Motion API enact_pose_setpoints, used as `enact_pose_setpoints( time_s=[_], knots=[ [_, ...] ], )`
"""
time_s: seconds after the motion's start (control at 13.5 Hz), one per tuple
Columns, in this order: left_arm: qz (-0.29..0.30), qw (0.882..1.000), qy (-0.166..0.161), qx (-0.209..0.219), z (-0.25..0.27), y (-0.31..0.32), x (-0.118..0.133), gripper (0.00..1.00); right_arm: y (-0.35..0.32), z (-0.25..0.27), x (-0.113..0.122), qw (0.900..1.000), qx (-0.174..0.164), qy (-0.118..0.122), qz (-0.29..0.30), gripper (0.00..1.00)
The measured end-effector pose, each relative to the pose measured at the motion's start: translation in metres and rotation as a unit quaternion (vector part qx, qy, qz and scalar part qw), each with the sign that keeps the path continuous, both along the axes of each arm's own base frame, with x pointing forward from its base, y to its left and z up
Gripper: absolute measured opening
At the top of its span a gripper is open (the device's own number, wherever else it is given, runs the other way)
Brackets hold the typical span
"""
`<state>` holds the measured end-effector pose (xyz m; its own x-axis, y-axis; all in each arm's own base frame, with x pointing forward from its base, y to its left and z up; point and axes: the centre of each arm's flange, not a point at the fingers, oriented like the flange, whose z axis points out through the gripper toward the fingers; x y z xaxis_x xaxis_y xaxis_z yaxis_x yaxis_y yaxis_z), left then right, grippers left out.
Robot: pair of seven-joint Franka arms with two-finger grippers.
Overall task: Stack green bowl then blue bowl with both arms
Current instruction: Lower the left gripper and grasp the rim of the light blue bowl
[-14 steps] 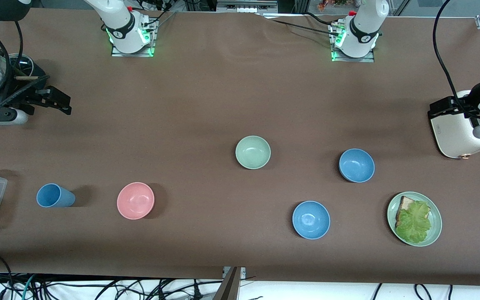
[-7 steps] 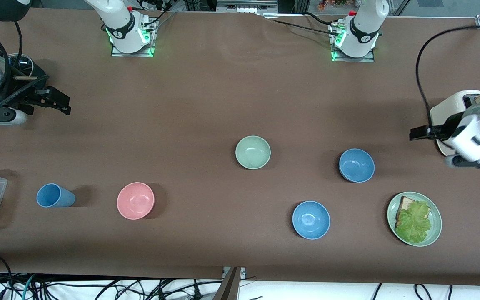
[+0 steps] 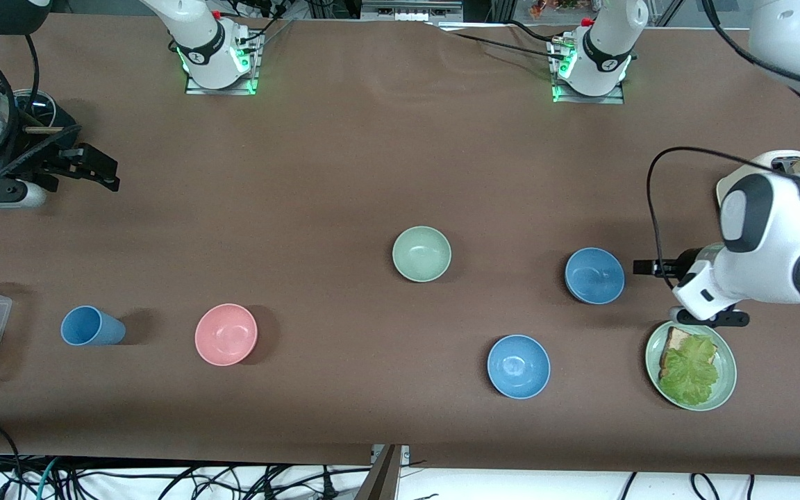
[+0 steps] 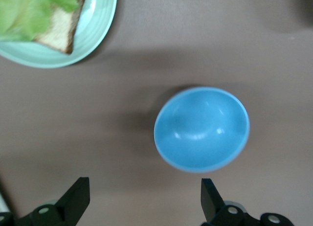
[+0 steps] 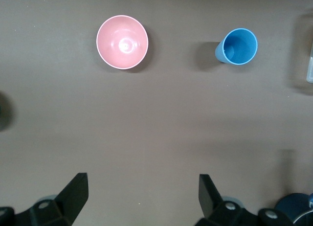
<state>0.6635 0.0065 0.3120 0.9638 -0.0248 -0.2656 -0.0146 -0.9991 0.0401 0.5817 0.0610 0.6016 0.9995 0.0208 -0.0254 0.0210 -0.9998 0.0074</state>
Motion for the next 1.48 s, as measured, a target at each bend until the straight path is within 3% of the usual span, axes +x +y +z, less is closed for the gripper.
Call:
enact_pose_setpoints(
  time_s=[0.44,1.03,1.11,1.33,1.48],
  knots=[
    [-0.001,0.999,-0.042,-0.005,-0.088,-0.004,-0.034,0.96,0.0,0.0,0.0,1.0,0.0,0.0,0.0,1.0],
    [-0.001,0.999,-0.047,-0.006,-0.103,-0.006,-0.046,0.08,-0.001,0.0,0.0,1.0,0.0,0.0,-0.001,1.0],
    [-0.001,0.999,-0.049,-0.008,-0.099,-0.006,-0.045,0.04,-0.001,0.0,0.0,1.0,0.0,0.0,-0.001,1.0],
    [0.0,0.999,-0.048,-0.007,-0.085,-0.006,-0.042,0.05,-0.002,0.0,0.0,1.0,0.0,0.0,-0.001,1.0],
    [-0.008,0.999,-0.034,-0.013,-0.048,-0.016,-0.031,0.05,-0.002,0.0,0.0,1.0,0.0,0.0,-0.002,1.0]
  ],
)
